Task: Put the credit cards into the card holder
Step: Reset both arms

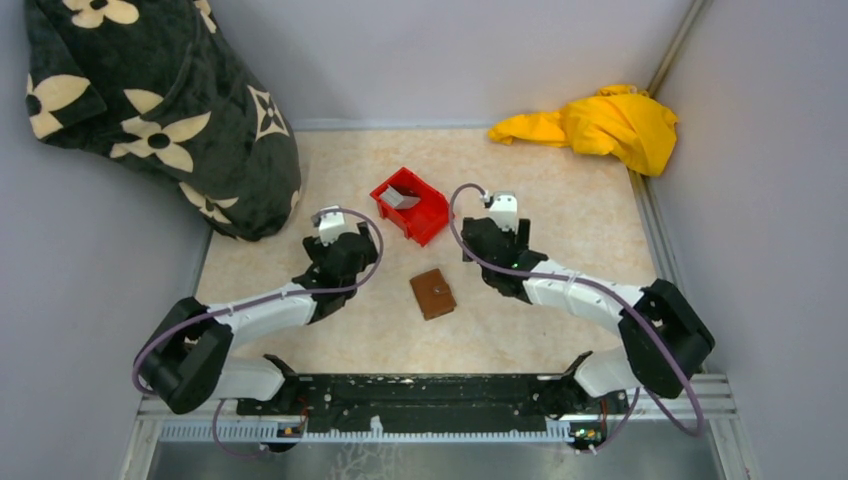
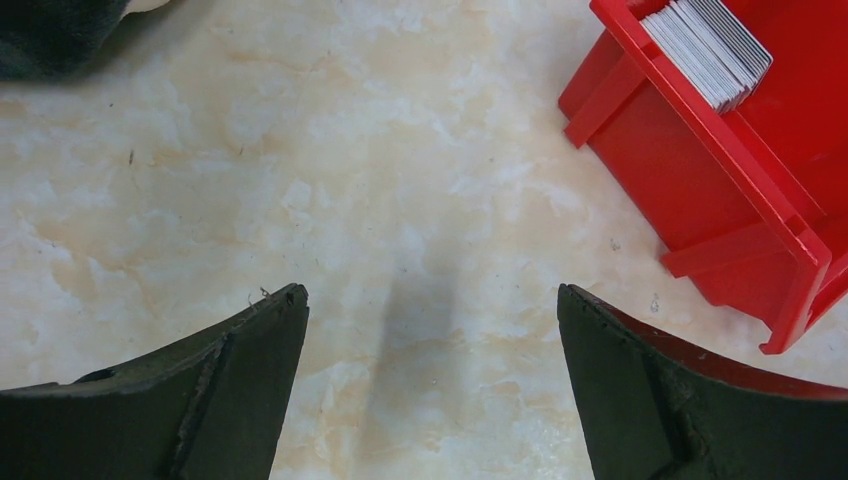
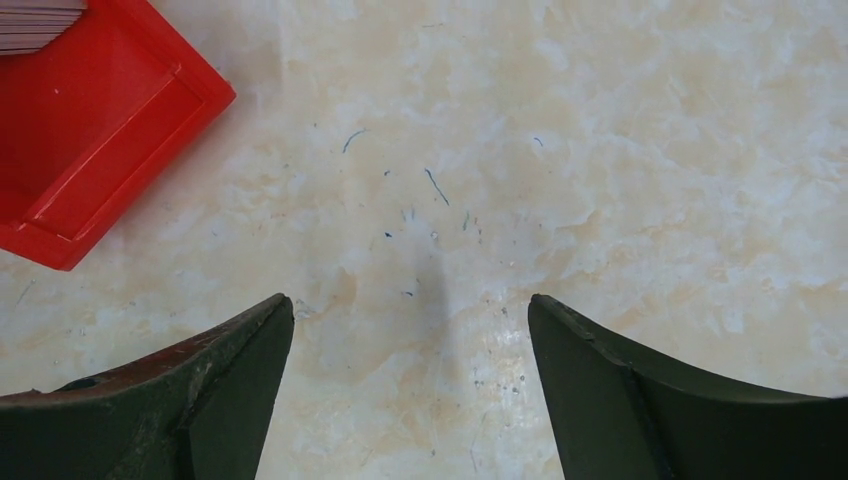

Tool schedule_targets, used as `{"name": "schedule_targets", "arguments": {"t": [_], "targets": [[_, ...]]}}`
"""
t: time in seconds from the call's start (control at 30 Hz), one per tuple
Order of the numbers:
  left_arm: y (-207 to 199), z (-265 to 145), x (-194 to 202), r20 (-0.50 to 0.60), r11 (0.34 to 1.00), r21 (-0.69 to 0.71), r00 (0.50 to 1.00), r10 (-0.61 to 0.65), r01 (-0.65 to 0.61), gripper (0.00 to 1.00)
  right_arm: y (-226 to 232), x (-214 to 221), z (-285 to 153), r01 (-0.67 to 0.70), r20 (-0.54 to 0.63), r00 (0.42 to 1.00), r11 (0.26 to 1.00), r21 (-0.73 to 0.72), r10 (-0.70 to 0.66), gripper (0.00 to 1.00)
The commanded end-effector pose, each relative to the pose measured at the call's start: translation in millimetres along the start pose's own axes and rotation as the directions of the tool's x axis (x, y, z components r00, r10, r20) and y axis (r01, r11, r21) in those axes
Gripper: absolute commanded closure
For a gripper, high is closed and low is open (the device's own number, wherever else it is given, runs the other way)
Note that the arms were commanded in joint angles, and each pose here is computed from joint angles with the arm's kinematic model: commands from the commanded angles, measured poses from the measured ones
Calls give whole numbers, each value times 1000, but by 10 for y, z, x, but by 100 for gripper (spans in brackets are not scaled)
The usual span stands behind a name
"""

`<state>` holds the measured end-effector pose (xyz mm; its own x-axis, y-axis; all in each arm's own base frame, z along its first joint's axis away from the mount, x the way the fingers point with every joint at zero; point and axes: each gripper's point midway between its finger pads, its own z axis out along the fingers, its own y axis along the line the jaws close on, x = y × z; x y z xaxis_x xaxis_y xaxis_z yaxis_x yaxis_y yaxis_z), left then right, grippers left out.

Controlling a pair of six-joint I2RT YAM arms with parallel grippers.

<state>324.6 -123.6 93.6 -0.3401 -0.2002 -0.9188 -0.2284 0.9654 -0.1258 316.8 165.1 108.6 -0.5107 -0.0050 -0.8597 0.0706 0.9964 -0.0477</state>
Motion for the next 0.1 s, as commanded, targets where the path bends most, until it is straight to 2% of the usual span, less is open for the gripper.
{"name": "schedule_targets", "arguments": {"t": [0.0,0.07], "targets": [[3,20,-27,14,1000,4,1000,-6,6,0,-3,-220,-97,-72,83,994,997,-31,75,12],[11,22,-24,12,1000,0,1000,-8,8,0,-25,-258,-119,-92,108,990,995,-37,95,9]]}}
